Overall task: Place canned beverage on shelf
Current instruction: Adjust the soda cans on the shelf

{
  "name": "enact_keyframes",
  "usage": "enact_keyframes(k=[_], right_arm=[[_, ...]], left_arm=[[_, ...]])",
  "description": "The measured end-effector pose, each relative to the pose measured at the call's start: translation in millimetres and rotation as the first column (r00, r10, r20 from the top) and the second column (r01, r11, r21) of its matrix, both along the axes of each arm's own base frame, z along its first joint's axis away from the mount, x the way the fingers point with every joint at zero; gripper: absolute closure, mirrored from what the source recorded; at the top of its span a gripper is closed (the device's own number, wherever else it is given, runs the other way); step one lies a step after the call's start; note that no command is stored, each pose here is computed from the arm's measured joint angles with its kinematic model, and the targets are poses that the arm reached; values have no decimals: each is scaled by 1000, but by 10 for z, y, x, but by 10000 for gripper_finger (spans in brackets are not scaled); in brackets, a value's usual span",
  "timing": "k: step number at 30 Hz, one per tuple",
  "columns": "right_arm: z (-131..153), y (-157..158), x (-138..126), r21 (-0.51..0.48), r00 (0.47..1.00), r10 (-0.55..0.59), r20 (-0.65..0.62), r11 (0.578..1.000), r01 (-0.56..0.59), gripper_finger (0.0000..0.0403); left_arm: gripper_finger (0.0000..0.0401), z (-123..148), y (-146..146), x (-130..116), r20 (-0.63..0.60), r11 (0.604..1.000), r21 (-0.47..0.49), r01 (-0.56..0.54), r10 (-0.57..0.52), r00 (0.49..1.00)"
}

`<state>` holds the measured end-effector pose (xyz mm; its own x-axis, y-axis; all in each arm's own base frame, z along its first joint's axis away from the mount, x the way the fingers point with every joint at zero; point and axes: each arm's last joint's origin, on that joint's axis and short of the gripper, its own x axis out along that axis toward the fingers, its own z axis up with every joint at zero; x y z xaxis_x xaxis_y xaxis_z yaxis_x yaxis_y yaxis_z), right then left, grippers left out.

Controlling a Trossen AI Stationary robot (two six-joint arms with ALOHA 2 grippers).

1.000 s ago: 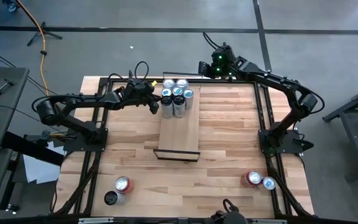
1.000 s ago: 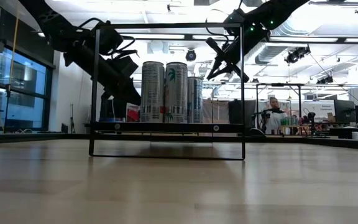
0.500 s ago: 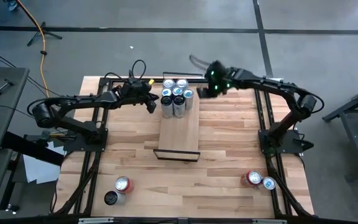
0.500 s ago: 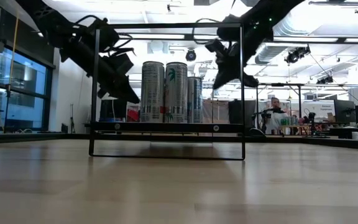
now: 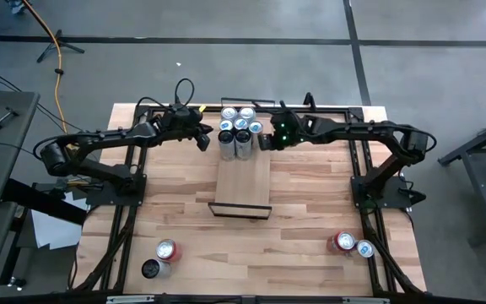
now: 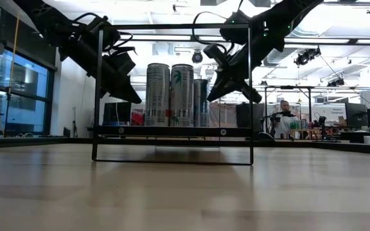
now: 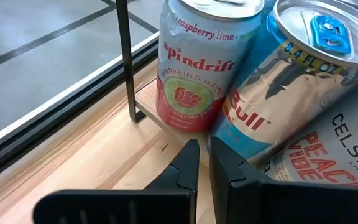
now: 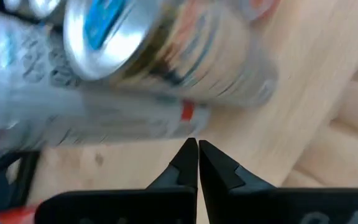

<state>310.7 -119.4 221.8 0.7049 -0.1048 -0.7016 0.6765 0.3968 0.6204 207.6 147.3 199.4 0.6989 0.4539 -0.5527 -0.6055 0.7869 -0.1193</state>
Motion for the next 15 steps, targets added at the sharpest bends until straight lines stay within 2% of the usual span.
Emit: enact_keyframes(k=[4, 9, 15], right_arm=[[52, -28, 27, -42, 998, -49, 26, 998, 50, 403], [96, -57, 57, -32, 993, -74, 87, 997, 77, 403], [100, -62, 59, -37, 992, -88, 90, 995, 91, 403]], left_arm=[[401, 0, 0, 0, 2, 1000, -4, -5, 5, 1000], [401, 0, 0, 0, 4, 1000, -7, -7, 7, 1000], [401, 0, 0, 0, 5, 1000, -7, -7, 7, 1000]])
